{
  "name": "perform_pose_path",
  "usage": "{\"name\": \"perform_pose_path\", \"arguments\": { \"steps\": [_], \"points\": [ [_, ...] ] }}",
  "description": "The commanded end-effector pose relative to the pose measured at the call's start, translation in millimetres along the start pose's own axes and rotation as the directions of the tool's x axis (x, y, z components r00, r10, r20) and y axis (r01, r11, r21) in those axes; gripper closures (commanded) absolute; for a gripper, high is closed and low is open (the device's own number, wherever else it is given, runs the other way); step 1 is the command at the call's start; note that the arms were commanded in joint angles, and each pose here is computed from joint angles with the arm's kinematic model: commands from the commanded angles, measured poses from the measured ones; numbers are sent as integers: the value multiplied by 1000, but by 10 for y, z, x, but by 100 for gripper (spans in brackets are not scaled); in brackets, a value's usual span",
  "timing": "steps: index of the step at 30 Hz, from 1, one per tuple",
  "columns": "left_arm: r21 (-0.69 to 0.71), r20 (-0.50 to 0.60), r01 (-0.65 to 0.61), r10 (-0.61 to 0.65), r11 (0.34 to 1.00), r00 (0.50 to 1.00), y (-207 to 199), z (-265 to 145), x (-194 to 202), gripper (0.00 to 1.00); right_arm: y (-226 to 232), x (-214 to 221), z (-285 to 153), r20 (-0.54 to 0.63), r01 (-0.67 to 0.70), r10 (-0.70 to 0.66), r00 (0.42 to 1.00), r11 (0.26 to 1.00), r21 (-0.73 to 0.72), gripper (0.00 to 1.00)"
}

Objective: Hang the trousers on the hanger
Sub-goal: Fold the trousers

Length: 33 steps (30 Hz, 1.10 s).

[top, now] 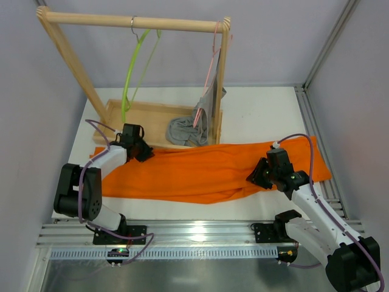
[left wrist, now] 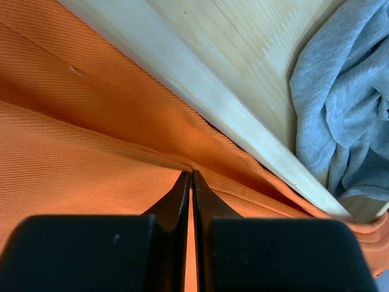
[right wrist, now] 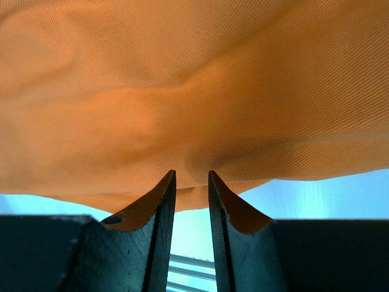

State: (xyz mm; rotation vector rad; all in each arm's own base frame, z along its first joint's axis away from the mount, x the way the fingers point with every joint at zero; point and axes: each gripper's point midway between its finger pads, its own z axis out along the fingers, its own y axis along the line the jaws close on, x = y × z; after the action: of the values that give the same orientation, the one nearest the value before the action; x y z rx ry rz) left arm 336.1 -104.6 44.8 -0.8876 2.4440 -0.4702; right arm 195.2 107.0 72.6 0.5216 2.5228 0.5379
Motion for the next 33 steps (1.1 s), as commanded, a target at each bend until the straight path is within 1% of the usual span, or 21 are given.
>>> {"name": "perform_pose_path", "arguments": {
  "steps": [1,6,12,22,24,25,26,27,28,30,31,32,33],
  "points": [
    [105,73,-9,2,994,997,-353,-174,-201,99,69,-45,12,22,13,-12,1000,999,-30,69],
    [157,141,-35,13,987,990,-541,-327,-328,99,70,-45,24,20,9,-8,1000,999,-31,69],
    [196,159,-50,18,979,987,-617,-266,-363,100,82,-49,20,22,12,-11,1000,999,-36,69],
    [152,152,-76,53,985,987,-517,-37,-340,100,86,-64,-12,26,17,-16,1000,999,-34,69],
    [149,150,-85,63,985,987,-487,-26,-317,97,86,-67,-23,26,19,-18,1000,999,-32,69],
    [124,178,-104,81,987,981,-438,-37,-357,95,105,-84,-51,31,22,-21,999,999,-35,69],
    [129,184,-105,80,986,980,-452,-59,-368,95,104,-86,-51,32,22,-21,999,999,-34,69],
    [128,189,-113,87,985,978,-444,-79,-375,94,108,-85,-54,32,21,-20,999,999,-36,69],
    [131,193,-132,106,983,975,-458,-112,-381,85,111,-89,-60,32,22,-21,999,999,-36,69],
    [130,212,-154,125,979,969,-473,-263,-420,75,105,-93,-69,36,20,-18,999,999,-34,69],
    [112,241,-160,130,981,962,-462,-334,-479,66,80,-76,-69,31,14,-13,999,1000,-24,69],
    [72,237,-172,151,982,960,-372,-392,-465,64,71,-77,-74,32,8,-8,999,1000,-16,69],
    [63,272,-176,153,982,950,-360,-530,-527,62,28,-90,-71,41,-4,3,999,1000,7,69]
  ]
}}
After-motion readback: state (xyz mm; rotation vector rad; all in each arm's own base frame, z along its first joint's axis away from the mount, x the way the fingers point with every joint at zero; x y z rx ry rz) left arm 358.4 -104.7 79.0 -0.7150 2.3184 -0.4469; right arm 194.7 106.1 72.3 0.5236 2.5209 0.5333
